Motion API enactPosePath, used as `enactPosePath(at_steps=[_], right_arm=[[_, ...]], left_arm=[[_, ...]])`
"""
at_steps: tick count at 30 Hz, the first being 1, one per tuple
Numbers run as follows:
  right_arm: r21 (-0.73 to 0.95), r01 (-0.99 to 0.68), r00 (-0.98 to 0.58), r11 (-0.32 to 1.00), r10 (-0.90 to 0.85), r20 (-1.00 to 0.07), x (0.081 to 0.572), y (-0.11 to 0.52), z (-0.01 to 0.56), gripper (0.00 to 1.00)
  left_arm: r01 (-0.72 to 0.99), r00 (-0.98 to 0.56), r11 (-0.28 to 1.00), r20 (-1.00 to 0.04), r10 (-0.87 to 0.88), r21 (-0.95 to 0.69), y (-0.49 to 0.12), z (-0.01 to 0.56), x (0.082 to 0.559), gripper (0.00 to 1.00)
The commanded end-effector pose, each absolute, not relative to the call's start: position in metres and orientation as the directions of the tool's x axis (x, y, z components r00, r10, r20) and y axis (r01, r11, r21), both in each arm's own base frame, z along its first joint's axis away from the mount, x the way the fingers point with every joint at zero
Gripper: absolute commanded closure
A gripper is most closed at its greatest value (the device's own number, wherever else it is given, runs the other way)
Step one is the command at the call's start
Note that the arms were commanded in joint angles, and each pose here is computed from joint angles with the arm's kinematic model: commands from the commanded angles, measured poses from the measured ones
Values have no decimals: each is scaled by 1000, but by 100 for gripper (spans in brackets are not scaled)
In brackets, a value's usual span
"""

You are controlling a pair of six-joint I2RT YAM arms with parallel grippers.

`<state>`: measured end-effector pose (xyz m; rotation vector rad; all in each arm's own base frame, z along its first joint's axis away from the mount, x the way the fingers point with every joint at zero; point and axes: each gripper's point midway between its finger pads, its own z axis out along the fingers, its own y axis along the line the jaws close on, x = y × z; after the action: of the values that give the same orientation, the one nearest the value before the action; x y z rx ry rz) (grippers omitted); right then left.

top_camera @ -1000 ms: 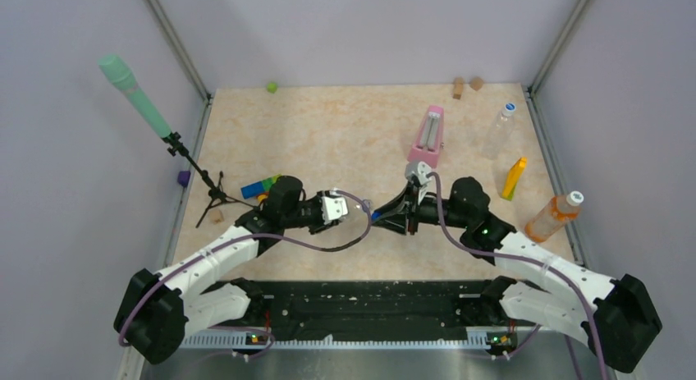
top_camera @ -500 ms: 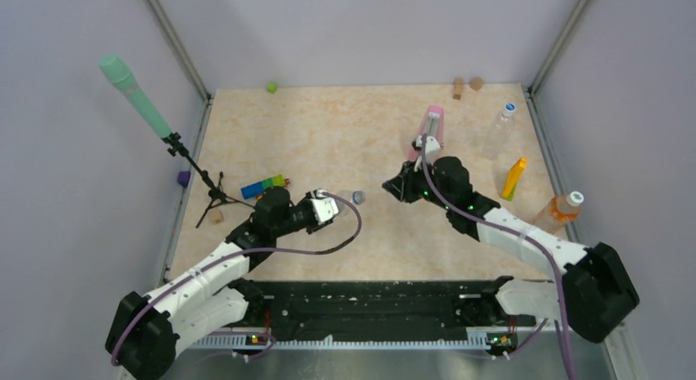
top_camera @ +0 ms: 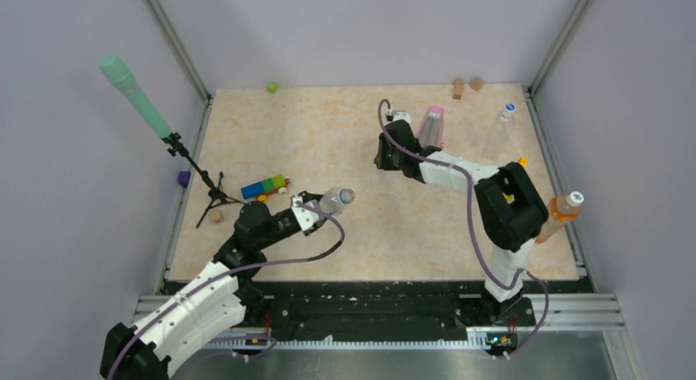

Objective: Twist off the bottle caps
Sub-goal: Place the bottle cap at the center of the board, then place the plastic bottle at the center of the board.

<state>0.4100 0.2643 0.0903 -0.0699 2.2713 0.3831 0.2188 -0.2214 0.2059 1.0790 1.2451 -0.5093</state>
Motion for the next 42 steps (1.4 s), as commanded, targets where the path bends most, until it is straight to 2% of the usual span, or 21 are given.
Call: enactPosePath(at_steps=[1, 10, 11, 14, 17, 18, 20, 26, 30, 33, 36, 38, 42], right_arm=[[203, -114, -707, 972, 64, -705, 433, 269, 70, 100], [189, -121, -741, 975, 38, -670, 461, 292, 47, 100], [182, -123, -746, 975, 30, -666, 463, 293, 45, 97], [175, -128, -755, 976, 19, -655, 464, 295, 48, 82], [186, -140, -746, 973, 20, -665, 462, 296, 61, 54], [190, -149, -739, 970, 18, -673, 462, 296, 67, 48], [202, -176, -718, 963, 15, -696, 461, 298, 85, 42], [245, -233, -656, 941, 34, -754, 441, 294, 143, 41], [315, -334, -595, 888, 60, -802, 397, 300, 185, 41], [423, -428, -533, 798, 155, -832, 349, 299, 226, 42], [520, -585, -455, 622, 279, -846, 300, 304, 276, 45], [528, -672, -417, 519, 323, -849, 266, 304, 301, 45], [487, -778, -383, 396, 314, -868, 213, 314, 326, 44]], left_arm=[[817, 347, 445, -929, 128, 367, -224, 233, 207, 100], [812, 346, 480, -936, 61, 332, -218, 242, 198, 100], [812, 345, 480, -937, 63, 331, -218, 242, 197, 100], [809, 332, 496, -941, 58, 316, -216, 242, 198, 100], [814, 324, 496, -945, 46, 303, -216, 241, 197, 100], [816, 322, 494, -946, 46, 302, -216, 241, 196, 100], [818, 317, 491, -947, 50, 300, -216, 238, 196, 98], [812, 293, 510, -954, 63, 283, -214, 234, 200, 94], [811, 279, 516, -957, 77, 278, -213, 229, 202, 93], [813, 269, 513, -959, 91, 277, -214, 224, 204, 92], [815, 259, 511, -961, 99, 272, -215, 221, 205, 92], [817, 247, 513, -963, 105, 265, -215, 218, 207, 91], [820, 214, 515, -968, 131, 251, -217, 211, 213, 91]])
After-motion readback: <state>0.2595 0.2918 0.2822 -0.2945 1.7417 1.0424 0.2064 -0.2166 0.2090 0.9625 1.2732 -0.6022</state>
